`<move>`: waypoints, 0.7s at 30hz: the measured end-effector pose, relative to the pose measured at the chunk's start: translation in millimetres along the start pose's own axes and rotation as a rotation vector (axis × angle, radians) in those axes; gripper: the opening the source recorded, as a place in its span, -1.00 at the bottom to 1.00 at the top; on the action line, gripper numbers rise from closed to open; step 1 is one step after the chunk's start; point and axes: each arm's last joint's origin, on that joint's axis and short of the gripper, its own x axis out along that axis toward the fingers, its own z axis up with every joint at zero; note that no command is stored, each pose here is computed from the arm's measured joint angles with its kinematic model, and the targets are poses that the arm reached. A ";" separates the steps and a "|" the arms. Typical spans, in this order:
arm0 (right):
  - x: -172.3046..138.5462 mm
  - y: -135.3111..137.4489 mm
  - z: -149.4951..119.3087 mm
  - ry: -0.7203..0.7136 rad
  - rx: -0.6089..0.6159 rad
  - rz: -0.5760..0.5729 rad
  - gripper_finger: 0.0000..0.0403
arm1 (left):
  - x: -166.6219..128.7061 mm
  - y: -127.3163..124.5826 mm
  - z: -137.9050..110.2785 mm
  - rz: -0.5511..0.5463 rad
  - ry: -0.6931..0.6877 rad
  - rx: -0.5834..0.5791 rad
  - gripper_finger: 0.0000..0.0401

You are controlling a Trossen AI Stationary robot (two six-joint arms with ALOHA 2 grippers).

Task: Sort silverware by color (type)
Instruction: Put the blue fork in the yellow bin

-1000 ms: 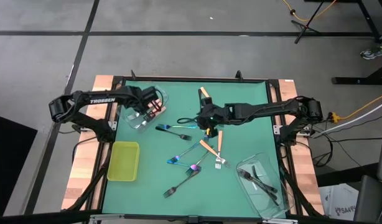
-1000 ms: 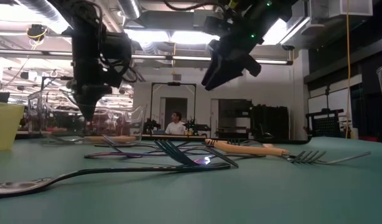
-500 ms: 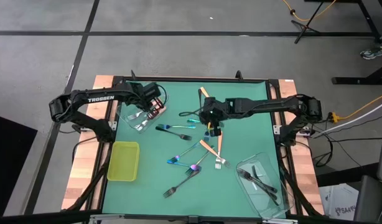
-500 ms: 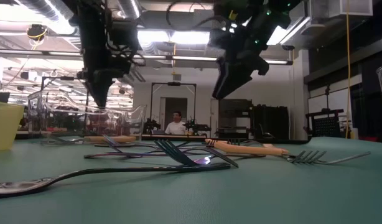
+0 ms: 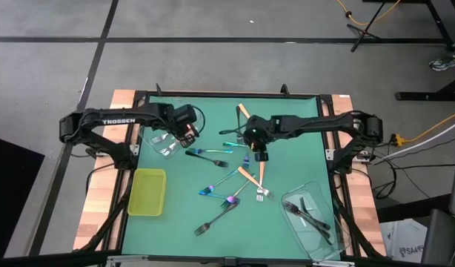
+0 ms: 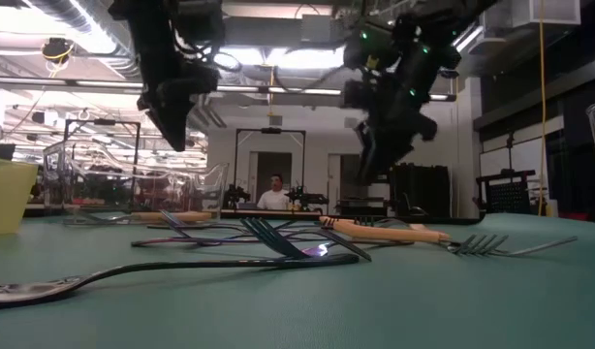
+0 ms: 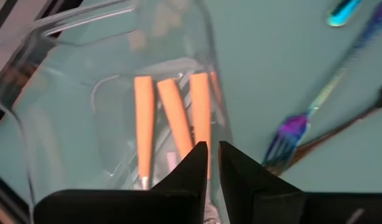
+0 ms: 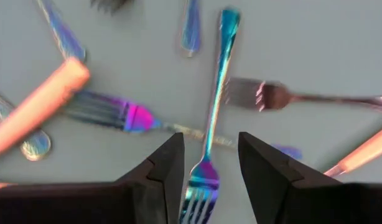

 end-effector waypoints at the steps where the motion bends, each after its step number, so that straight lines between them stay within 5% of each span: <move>1: 3.1 1.2 -3.8 0.008 0.000 -0.004 -0.30 | -0.8 -2.7 -0.1 -0.007 -0.008 0.008 -0.83; 21: 28.6 1.5 -33.0 -0.028 0.012 -0.105 -0.30 | -8.4 -28.5 3.7 -0.088 -0.136 0.058 -0.83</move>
